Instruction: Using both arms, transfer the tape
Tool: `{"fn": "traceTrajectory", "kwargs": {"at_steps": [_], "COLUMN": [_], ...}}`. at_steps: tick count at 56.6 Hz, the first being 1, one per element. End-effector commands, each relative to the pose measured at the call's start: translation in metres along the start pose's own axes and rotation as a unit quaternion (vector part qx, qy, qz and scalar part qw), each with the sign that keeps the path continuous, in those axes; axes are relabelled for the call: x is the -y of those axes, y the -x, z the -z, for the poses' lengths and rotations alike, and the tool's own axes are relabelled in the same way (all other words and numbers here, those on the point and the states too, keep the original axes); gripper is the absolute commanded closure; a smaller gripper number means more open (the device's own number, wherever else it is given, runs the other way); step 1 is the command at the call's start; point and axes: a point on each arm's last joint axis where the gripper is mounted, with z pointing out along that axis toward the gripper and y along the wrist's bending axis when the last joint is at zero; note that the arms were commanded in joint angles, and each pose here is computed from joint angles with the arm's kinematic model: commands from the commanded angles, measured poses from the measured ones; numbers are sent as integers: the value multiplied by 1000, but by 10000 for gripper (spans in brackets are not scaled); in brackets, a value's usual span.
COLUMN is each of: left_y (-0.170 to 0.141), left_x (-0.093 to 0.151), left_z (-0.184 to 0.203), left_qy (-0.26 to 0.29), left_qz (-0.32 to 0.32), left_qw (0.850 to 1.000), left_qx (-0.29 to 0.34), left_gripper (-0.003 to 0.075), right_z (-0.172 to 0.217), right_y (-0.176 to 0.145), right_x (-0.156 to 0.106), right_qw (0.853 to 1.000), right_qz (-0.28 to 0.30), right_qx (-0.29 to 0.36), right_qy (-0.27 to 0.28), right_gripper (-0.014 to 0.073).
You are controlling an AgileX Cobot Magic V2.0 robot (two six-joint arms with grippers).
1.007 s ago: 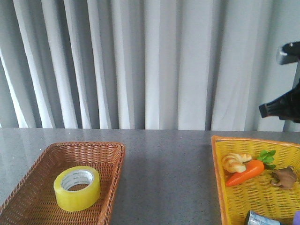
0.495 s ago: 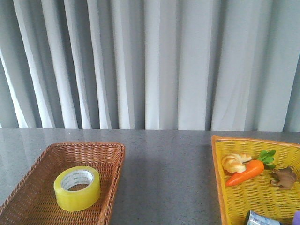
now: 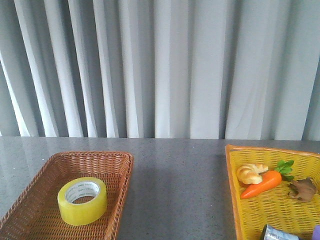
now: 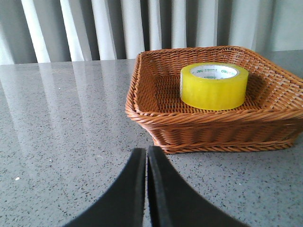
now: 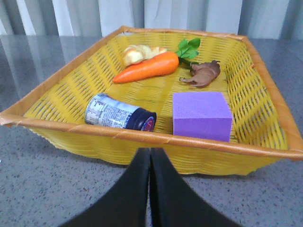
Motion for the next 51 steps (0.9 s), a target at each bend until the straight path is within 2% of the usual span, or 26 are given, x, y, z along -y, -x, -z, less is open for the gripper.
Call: {"fn": "traceTrajectory", "kwargs": {"at_steps": [1, 9, 14, 51], "left_y": [10, 10, 10, 10], "left_x": [-1, -1, -1, -1], "left_z": [2, 2, 2, 2], "left_qy": [4, 4, 4, 4], "left_qz": [10, 10, 10, 10], "left_qw": [999, 999, 999, 999], "left_qx": [47, 47, 47, 47], "left_gripper": [727, 727, 727, 725], "right_z": [6, 9, 12, 11], "right_y": [8, -11, -12, -15], "right_x": [0, 0, 0, 1], "right_qw": [995, 986, 985, 987], "right_qz": [5, 1, 2, 1], "right_qx": [98, 164, 175, 162], "right_qy": [-3, -4, -5, -10], "right_gripper": [602, 602, 602, 602]}}
